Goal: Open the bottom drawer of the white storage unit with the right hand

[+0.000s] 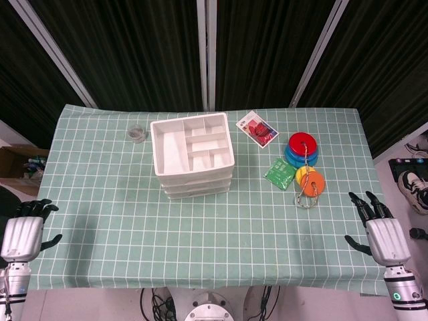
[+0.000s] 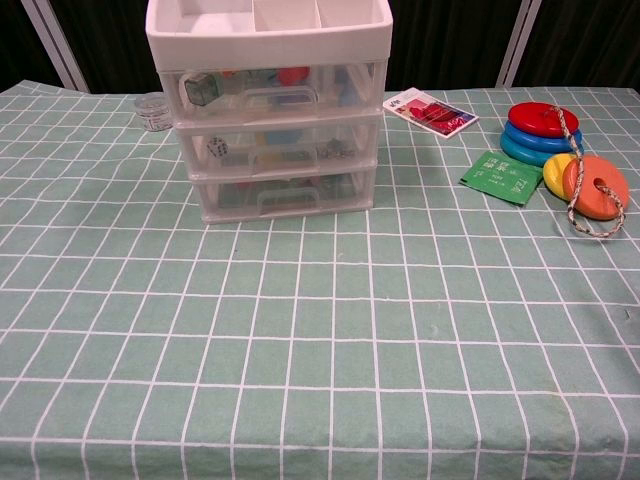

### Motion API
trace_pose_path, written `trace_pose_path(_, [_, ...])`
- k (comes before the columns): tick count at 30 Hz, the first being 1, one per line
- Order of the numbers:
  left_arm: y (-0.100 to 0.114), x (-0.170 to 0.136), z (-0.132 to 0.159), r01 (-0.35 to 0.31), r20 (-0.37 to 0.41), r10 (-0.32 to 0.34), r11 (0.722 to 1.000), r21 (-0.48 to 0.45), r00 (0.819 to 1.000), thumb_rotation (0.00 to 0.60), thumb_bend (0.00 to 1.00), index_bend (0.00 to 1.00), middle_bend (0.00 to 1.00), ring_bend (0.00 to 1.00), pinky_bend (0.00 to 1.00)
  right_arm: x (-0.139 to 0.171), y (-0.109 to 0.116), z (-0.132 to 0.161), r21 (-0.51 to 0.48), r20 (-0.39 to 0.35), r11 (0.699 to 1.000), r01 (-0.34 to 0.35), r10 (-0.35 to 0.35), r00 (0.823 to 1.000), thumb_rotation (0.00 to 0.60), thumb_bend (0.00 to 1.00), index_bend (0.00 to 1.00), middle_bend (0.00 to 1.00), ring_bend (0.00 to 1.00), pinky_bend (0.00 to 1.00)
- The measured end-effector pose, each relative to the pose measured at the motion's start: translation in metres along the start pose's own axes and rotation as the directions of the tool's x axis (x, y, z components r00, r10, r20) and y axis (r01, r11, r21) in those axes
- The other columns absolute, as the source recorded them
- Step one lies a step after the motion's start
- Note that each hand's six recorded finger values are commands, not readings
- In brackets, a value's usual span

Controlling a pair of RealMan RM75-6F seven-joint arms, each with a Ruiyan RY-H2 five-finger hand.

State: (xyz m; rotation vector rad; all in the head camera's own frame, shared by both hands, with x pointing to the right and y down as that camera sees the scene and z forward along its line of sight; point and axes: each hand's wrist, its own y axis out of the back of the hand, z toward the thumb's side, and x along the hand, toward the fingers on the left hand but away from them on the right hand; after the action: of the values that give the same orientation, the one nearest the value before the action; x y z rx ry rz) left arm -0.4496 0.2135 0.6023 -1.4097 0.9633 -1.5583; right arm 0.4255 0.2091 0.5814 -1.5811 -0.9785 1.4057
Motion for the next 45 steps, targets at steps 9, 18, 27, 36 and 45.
trace_pose_path(9, [0.001,0.002,0.003,0.006,-0.002,-0.006,1.000,0.002,1.000,0.600,0.02,0.37,0.26,0.21,0.21,-0.008,-0.005,0.005,-0.025,-0.024,0.999,-0.025,0.024,0.999,0.600,0.08,0.00,0.23,0.04,0.22])
trace_pose_path(18, [0.007,-0.002,-0.001,-0.008,-0.010,0.008,1.000,0.000,1.000,0.600,0.03,0.37,0.26,0.21,0.21,-0.022,-0.006,0.033,-0.091,-0.118,0.996,-0.025,0.014,0.993,0.600,0.10,0.02,0.37,0.23,0.36])
trace_pose_path(27, [0.007,-0.006,-0.001,-0.014,-0.008,0.014,1.000,-0.015,1.000,0.600,0.02,0.36,0.26,0.21,0.21,-0.054,-0.030,0.095,-0.334,-0.270,0.923,-0.192,0.101,0.957,0.600,0.18,0.08,0.54,0.46,0.56])
trace_pose_path(36, [0.006,-0.006,-0.007,-0.009,-0.020,0.009,0.999,-0.031,1.000,0.600,0.02,0.37,0.26,0.21,0.21,-0.088,-0.068,0.184,-0.622,-0.437,0.604,-0.498,0.260,0.861,0.600,0.29,0.09,0.65,0.58,0.65])
trace_pose_path(45, [0.006,0.000,-0.018,-0.013,-0.031,0.012,1.000,-0.028,0.999,0.600,0.02,0.37,0.26,0.21,0.21,-0.114,-0.108,0.268,-0.732,-0.530,0.286,-0.618,0.331,0.781,0.600,0.35,0.09,0.66,0.62,0.65])
